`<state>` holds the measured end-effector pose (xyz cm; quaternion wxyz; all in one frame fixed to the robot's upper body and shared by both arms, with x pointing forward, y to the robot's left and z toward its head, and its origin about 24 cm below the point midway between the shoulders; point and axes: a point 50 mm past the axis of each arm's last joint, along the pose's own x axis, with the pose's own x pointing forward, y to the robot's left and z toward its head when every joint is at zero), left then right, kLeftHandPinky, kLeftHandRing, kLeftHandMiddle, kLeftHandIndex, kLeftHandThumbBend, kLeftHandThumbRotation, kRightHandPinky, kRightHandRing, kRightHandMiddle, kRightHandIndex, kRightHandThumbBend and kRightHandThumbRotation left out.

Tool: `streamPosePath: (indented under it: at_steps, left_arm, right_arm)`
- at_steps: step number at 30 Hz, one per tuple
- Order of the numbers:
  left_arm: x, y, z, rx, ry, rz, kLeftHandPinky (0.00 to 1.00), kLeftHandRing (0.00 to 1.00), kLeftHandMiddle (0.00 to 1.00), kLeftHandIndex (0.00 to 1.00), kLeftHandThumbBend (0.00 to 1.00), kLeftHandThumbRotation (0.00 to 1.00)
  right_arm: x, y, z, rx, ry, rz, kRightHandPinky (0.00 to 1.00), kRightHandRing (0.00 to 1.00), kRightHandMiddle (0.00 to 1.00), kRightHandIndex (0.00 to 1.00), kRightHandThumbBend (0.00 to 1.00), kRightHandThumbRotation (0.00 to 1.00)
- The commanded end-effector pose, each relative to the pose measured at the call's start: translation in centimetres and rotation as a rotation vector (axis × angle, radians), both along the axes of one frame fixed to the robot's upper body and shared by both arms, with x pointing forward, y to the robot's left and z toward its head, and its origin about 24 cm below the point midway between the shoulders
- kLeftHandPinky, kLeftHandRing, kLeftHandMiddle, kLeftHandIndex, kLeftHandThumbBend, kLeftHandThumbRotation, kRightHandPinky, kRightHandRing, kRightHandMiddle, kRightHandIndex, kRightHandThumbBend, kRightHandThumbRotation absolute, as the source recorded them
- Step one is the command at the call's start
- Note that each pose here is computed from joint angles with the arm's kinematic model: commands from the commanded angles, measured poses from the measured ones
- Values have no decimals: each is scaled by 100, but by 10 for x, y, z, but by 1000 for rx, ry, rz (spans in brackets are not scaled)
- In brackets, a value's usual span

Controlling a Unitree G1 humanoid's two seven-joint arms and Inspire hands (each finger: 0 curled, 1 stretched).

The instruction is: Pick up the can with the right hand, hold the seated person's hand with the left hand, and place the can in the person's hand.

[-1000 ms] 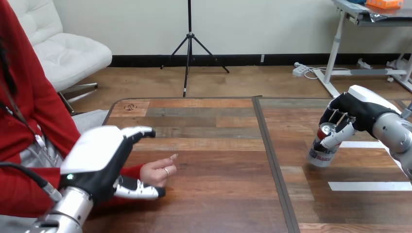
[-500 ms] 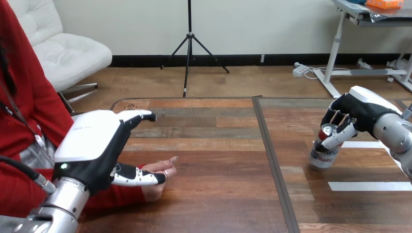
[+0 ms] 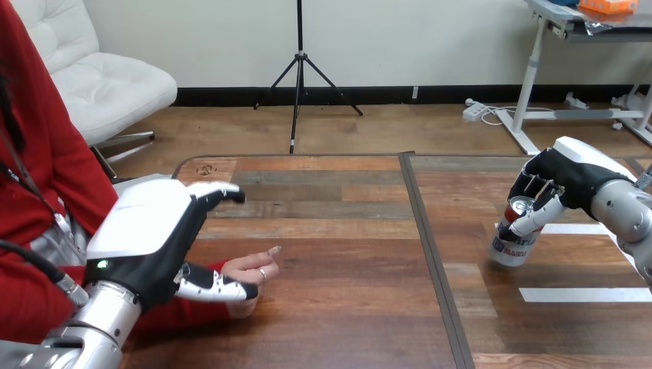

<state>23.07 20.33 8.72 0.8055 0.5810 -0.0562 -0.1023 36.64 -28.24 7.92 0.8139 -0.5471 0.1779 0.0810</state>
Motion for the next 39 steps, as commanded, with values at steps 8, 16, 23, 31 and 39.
streamPosePath:
  at_steps: [8,16,23,31,39]
  left_arm:
    - [15,-1,11,49,57,-47,70,78,81,78,100,27]
    - [20,1,8,68,94,-84,70,77,79,77,100,26]
    - [24,4,6,89,140,-82,71,78,81,78,100,26]
    - [29,7,3,118,147,-82,73,79,81,78,100,26]
    - [34,10,0,161,124,-64,73,78,80,78,100,25]
  right_arm:
    - [16,6,39,4,-134,26,58,60,58,48,81,0]
    - [16,4,40,5,-138,31,54,56,56,48,81,0]
    - [15,3,40,0,-139,30,49,53,54,47,81,0]
    - [15,2,39,-3,-132,20,47,51,52,47,81,0]
    - [14,2,38,0,-130,23,48,52,53,47,81,0]
